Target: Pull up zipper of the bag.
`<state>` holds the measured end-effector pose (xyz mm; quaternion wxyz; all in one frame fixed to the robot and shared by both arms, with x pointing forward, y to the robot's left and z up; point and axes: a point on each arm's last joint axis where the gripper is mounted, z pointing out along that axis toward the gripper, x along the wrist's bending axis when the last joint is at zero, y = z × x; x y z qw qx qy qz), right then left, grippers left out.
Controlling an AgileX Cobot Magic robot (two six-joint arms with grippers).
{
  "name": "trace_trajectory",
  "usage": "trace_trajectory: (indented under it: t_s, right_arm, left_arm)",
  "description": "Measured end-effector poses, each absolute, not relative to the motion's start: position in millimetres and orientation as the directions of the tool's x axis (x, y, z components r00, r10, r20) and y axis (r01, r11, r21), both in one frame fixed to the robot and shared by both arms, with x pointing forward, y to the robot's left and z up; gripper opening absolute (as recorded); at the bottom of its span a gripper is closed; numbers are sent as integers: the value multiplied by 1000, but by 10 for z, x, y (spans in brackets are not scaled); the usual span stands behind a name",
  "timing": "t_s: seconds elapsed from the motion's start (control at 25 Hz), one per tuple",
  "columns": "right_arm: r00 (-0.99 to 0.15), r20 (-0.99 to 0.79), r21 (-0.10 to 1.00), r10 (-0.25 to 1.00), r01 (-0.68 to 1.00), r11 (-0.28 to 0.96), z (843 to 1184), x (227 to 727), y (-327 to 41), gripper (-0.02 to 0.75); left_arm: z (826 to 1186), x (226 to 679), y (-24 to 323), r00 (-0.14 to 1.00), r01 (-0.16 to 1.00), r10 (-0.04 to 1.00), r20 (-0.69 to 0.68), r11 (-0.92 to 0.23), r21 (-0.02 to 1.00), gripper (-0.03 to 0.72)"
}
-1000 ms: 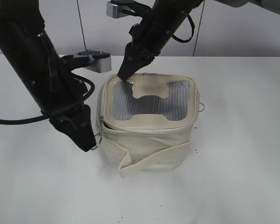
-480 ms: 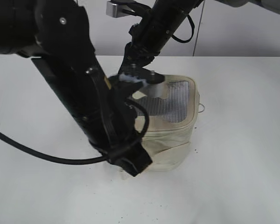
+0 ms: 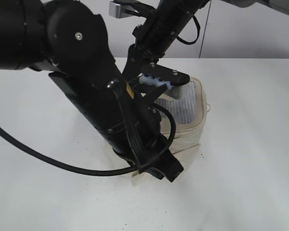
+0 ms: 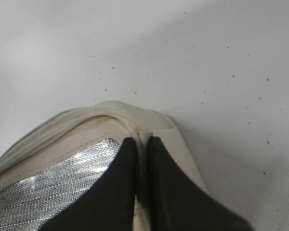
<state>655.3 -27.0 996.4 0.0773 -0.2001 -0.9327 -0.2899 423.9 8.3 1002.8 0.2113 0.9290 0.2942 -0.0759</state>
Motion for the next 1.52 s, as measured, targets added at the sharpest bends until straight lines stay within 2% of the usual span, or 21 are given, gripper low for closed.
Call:
trace_trajectory:
  t_s: [0.16,0.28,0.36,0.48,0.52,0.6,0.76,0.88,1.16,1.32,1.52]
  right_arm:
    - [-900,270,505,343,436,745,9964,6553,-270,40]
    - [-877,294,490,379,479,728,9964,6553,-271,71]
    - [-857,310,477,411,515,712,9965,6556,-273,160]
    - [-820,322,451,474,573,685,9977,6572,-302,345]
    - [-808,326,442,491,589,676,9980,6573,-307,397]
    - [-796,321,435,513,605,667,10010,6576,-327,451]
    - [-782,270,432,562,620,655,10176,6568,-406,482]
    - [-757,226,424,613,643,637,10296,6577,-501,483]
    - [-650,169,424,741,727,541,10512,6707,-903,484]
    - [-592,168,443,788,760,475,10649,6773,-1161,484]
    - [-543,164,459,823,781,424,10794,6767,-1452,484]
  left_arm:
    - [10026,4234,85,814,580,516,-266,-739,343,6]
    - [10033,4222,97,818,574,510,-265,-753,321,69]
    - [10081,4213,96,822,567,503,-268,-765,306,179]
    - [10219,4186,120,836,548,490,-248,-777,310,365]
    - [10287,4177,140,844,535,486,-225,-781,322,401]
    - [10429,4203,204,858,510,492,-147,-785,353,445]
    - [10680,4305,368,840,485,542,24,-770,413,465]
    - [10797,4449,488,805,502,589,67,-737,452,467]
    - [10897,4983,788,673,573,739,23,-541,616,467]
    - [10886,5263,859,649,593,760,-28,-482,645,467]
    - [10825,5579,761,686,577,724,-71,-483,659,470]
